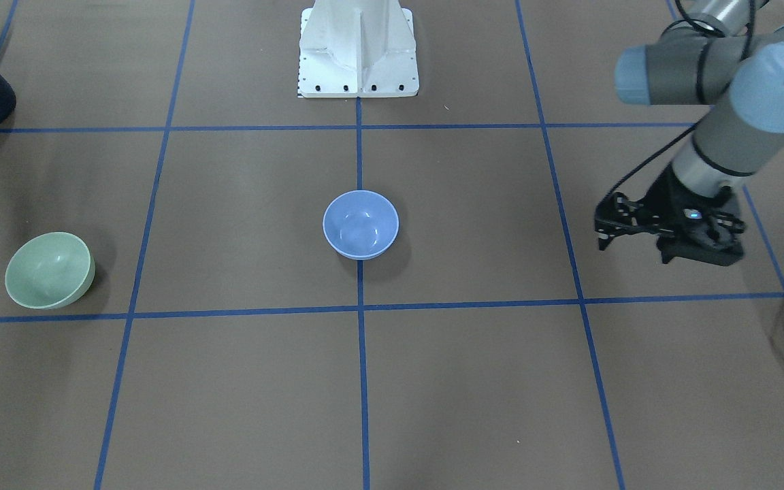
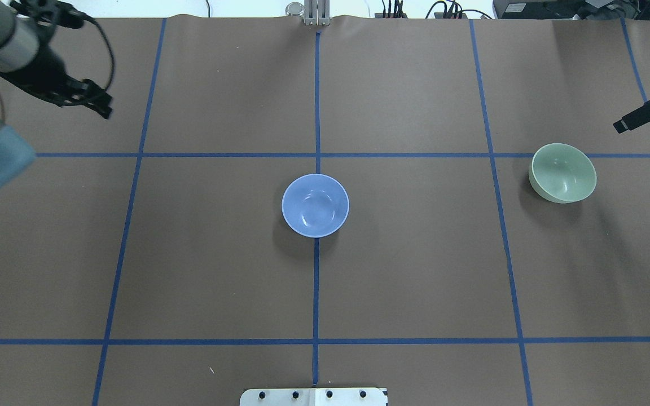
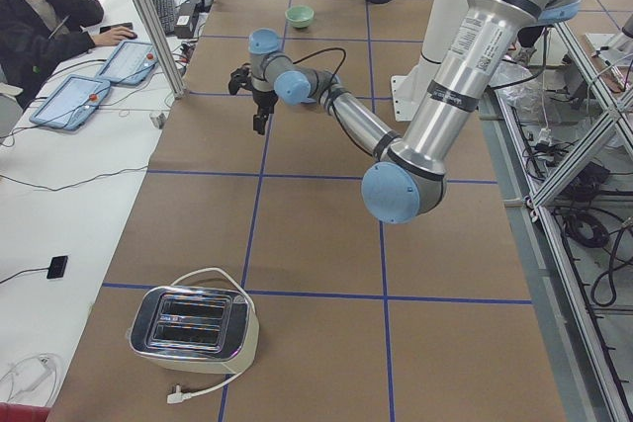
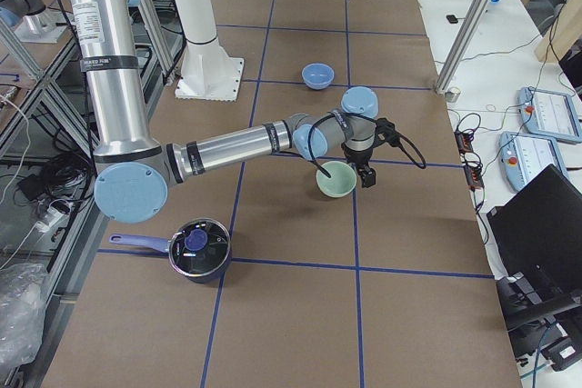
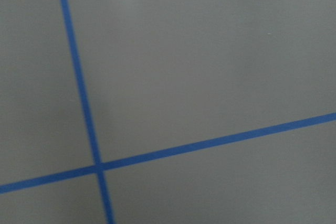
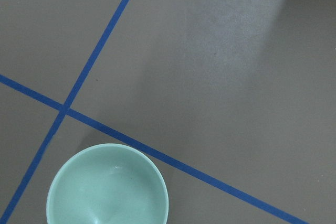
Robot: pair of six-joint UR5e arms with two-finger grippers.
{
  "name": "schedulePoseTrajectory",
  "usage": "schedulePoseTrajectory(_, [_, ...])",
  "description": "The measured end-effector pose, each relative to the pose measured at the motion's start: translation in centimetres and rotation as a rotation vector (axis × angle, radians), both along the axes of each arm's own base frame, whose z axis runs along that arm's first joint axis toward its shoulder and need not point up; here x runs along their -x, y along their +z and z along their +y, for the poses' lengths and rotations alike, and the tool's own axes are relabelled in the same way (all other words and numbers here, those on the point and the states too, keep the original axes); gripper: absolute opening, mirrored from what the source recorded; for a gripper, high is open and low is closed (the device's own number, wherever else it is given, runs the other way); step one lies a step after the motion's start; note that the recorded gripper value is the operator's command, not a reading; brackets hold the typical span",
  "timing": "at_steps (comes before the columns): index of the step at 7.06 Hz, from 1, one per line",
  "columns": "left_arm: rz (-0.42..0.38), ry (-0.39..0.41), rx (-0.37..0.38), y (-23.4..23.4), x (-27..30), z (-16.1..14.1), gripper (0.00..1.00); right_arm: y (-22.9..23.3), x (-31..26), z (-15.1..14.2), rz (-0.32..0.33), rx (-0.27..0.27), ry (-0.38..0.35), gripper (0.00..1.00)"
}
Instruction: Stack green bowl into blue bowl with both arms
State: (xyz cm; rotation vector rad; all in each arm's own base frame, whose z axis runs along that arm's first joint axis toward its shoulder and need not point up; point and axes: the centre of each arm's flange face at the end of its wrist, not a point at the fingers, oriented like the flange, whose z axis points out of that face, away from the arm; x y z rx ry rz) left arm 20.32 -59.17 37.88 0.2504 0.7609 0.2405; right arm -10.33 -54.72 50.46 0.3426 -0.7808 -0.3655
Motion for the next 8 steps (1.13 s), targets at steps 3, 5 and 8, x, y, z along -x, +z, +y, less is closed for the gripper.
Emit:
schedulePoseTrajectory(3, [-0.144, 0.159, -0.016, 14.3, 21.3, -1.6, 0.99, 2.0, 1.5, 1.7, 0.004, 0.013, -0.033, 1.0])
schedulePoseTrajectory(5, [-0.107, 0.16, 0.056, 21.8, 29.0, 0.9, 0.99, 3.6, 4.8, 1.5, 0.028, 0.039, -0.079, 1.0])
schedulePoseTrajectory(8, [-0.089, 0.145, 0.106, 25.2, 30.6, 3.1, 0.99, 6.1, 9.7, -1.2, 0.07, 0.073, -0.127, 0.8])
